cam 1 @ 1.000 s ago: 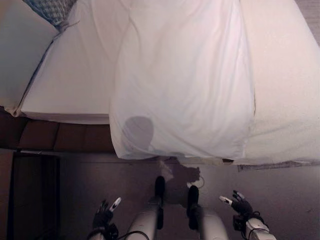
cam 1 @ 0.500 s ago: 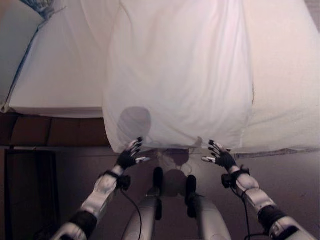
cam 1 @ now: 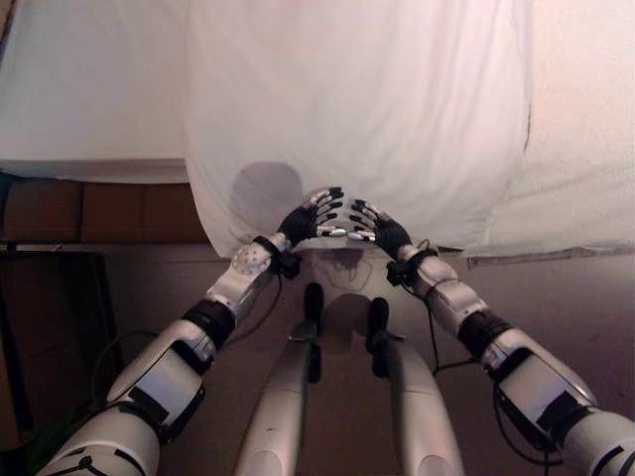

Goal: Make the bed

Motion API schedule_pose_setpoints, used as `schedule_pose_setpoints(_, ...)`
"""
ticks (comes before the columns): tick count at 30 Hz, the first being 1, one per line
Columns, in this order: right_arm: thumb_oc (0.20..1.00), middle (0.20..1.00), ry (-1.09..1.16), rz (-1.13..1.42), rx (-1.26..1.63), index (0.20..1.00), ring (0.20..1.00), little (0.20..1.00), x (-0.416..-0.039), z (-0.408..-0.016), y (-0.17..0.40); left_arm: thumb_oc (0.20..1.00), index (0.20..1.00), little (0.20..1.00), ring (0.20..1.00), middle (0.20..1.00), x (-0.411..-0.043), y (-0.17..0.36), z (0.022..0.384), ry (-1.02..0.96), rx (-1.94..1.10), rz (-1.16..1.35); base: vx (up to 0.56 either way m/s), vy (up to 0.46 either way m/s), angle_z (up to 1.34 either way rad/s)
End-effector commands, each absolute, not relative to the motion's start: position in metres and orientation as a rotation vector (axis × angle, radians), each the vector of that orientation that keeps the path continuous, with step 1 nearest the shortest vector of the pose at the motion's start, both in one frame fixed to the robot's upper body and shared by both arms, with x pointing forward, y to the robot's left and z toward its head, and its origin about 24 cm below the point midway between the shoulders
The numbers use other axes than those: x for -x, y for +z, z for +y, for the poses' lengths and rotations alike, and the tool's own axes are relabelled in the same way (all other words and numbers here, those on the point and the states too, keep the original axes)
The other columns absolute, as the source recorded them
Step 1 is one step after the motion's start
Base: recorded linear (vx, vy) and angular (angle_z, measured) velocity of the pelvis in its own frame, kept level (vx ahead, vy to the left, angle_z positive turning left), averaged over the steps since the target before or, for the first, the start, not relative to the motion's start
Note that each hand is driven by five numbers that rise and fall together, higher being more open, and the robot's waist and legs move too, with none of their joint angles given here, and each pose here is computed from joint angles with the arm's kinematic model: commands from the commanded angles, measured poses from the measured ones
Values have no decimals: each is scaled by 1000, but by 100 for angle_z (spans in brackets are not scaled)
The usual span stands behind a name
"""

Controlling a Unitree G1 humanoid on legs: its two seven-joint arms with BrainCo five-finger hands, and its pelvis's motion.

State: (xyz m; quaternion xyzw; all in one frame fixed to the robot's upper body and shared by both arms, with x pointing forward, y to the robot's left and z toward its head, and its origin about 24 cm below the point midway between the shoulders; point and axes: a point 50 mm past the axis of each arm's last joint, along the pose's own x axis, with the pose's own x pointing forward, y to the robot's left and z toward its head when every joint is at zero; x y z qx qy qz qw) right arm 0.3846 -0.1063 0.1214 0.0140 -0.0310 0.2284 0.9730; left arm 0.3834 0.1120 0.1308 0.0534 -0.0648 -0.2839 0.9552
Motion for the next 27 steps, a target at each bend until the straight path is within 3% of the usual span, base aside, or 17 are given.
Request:
schedule_pose_setpoints(1, 1000, 1000, 447, -96, -63, 1000, 1000, 1000, -386, -107, 130, 1000, 1000, 1000, 1000, 1000, -386, 142, 106, -531, -77, -200, 0, 0, 0)
schedule_pose_setpoints(4, 1000, 1000, 396, -130, -59, 1000, 1000, 1000, -393, -111, 144, 1000, 1000, 1000, 1000, 1000, -392, 152, 108, -477, -152, -224, 10, 3, 1)
schedule_pose_setpoints(5, 1000, 1000, 290, -243, -51, 1000, 1000, 1000, -406, -116, 185, 1000, 1000, 1000, 1000, 1000, -402, 182, 108, -375, -261, -315, 40, 1, 5)
schedule_pose_setpoints(8, 1000, 1000, 148, -343, 83, 1000, 1000, 1000, -416, -127, 225, 1000, 1000, 1000, 1000, 1000, -411, 212, 125, -161, -359, -404, 29, 10, 1)
schedule_pose_setpoints(13, 1000, 1000, 26, -377, 192, 1000, 1000, 1000, -421, -141, 243, 1000, 1000, 1000, 1000, 1000, -416, 225, 146, -35, -414, -415, 23, -2, -2)
schedule_pose_setpoints(15, 1000, 1000, -7, -368, 221, 1000, 1000, 1000, -422, -147, 245, 1000, 1000, 1000, 1000, 1000, -417, 229, 151, -2, -437, -417, 26, -14, -4)
schedule_pose_setpoints(21, 1000, 1000, -158, -328, 225, 1000, 1000, 1000, -423, -187, 247, 1000, 1000, 1000, 1000, 1000, -416, 229, 207, 198, -342, -350, 27, -6, 0)
schedule_pose_setpoints(22, 1000, 1000, -233, -288, 231, 1000, 1000, 1000, -422, -207, 240, 1000, 1000, 1000, 1000, 1000, -411, 223, 239, 302, -304, -306, 41, -29, 0)
schedule_pose_setpoints(24, 1000, 1000, -232, -287, 231, 1000, 1000, 1000, -422, -207, 240, 1000, 1000, 1000, 1000, 1000, -411, 223, 239, 303, -304, -305, 32, -20, -5)
schedule_pose_setpoints(27, 1000, 1000, -323, -203, 265, 1000, 1000, 1000, -414, -241, 214, 1000, 1000, 1000, 1000, 1000, -397, 201, 276, 399, -322, -239, 65, -45, -5)
